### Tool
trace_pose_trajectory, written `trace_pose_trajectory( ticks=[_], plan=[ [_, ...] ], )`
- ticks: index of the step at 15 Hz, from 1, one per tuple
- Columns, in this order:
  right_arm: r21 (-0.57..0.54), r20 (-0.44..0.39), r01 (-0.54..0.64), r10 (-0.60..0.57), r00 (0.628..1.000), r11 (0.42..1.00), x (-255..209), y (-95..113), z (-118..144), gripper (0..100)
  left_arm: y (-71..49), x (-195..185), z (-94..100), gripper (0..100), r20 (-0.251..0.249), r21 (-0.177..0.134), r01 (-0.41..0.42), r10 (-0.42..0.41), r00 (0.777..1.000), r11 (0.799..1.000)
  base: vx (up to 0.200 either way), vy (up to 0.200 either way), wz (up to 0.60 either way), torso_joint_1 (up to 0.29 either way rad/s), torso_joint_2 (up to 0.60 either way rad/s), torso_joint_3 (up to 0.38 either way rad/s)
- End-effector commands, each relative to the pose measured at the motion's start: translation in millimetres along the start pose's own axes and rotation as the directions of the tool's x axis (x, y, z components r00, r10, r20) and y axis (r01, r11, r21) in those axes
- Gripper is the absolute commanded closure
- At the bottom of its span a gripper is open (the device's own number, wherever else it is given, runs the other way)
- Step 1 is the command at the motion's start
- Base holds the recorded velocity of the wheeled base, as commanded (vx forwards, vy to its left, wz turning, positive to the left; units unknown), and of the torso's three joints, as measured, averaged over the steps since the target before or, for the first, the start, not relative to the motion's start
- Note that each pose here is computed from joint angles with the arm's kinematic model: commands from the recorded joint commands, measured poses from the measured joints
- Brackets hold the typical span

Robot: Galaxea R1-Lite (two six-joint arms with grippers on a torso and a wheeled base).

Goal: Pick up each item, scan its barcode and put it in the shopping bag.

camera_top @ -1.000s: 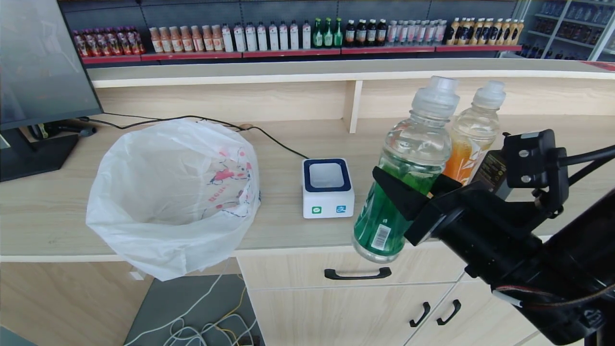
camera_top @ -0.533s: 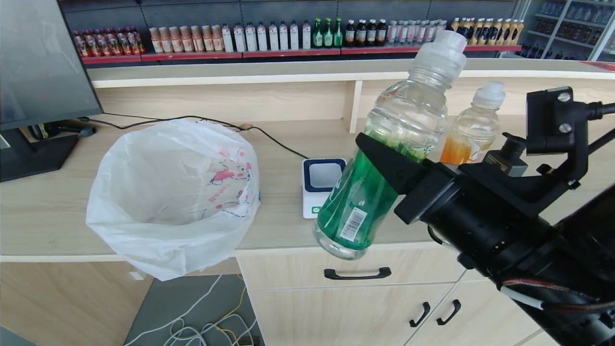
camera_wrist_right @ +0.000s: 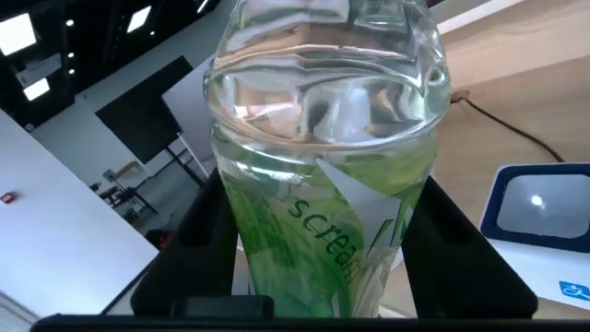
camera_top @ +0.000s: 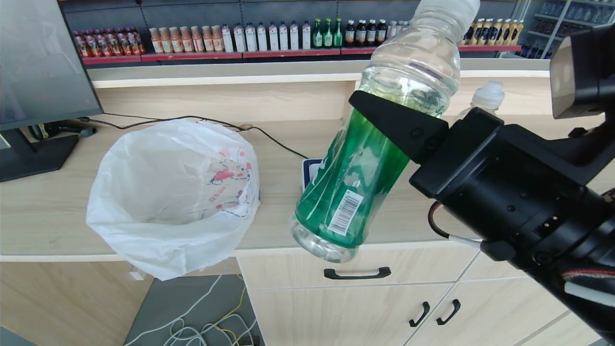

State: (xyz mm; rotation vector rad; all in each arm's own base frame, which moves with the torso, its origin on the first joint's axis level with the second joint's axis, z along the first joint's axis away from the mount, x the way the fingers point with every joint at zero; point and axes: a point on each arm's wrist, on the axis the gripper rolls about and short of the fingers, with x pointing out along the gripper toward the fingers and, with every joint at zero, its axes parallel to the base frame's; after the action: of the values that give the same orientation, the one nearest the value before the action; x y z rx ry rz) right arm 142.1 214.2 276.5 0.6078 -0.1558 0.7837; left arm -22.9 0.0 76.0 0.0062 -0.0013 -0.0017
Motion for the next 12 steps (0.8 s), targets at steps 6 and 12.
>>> trace_pose_trajectory(
  ticks=[6,12],
  plan=[
    [0.088,-0.024,-0.037,0.039,0.999,0.995,0.4,17.0,6.0,100,0.0,0.0,-0.1,0,0.000,0.000,0.000,0.000,1.000,1.000,0.000,0.000,0.00,0.000,0.00,0.000],
    [0.111,-0.020,-0.040,0.042,0.999,0.993,-0.4,17.4,7.5,100,0.0,0.0,-0.1,0,0.000,0.000,0.000,0.000,1.000,1.000,0.000,0.000,0.00,0.000,0.00,0.000]
  ],
)
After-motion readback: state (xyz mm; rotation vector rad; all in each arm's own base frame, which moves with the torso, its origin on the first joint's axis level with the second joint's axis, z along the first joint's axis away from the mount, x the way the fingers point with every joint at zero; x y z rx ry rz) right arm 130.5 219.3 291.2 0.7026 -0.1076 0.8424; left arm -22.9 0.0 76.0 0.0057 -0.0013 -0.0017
